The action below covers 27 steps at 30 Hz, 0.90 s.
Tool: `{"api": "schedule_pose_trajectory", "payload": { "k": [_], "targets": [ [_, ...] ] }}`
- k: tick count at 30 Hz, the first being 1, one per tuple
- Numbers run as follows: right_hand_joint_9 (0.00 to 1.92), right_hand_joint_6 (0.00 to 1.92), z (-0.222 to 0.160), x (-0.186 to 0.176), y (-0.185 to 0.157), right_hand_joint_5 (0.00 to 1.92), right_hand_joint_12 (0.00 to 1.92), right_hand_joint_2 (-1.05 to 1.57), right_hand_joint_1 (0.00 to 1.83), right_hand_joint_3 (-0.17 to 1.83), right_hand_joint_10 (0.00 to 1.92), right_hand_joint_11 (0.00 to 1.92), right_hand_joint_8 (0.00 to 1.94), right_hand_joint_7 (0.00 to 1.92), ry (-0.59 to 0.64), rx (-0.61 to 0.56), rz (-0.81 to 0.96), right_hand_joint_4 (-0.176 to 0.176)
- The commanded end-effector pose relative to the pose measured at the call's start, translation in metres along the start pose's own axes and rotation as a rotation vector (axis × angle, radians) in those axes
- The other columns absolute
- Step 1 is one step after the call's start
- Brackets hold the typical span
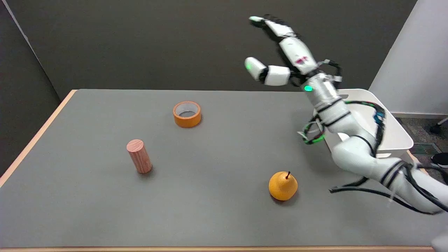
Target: Pick up yellow tape.
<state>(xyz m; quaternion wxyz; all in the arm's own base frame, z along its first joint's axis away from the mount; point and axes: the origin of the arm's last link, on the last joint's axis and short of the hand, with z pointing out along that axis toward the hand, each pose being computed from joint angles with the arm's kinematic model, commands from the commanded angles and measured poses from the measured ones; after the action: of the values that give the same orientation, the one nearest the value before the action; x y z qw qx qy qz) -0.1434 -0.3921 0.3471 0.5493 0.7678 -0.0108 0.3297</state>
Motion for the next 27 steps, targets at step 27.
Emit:
{"api": "schedule_pose_trajectory", "payload": {
  "k": [27],
  "targets": [
    [0.04,0.11,0.101,-0.205,-0.043,0.08,0.71,0.50,0.38,0.98,0.35,0.02,0.05,0.10,-0.665,-0.020,-0.348,0.097]
  ]
}}
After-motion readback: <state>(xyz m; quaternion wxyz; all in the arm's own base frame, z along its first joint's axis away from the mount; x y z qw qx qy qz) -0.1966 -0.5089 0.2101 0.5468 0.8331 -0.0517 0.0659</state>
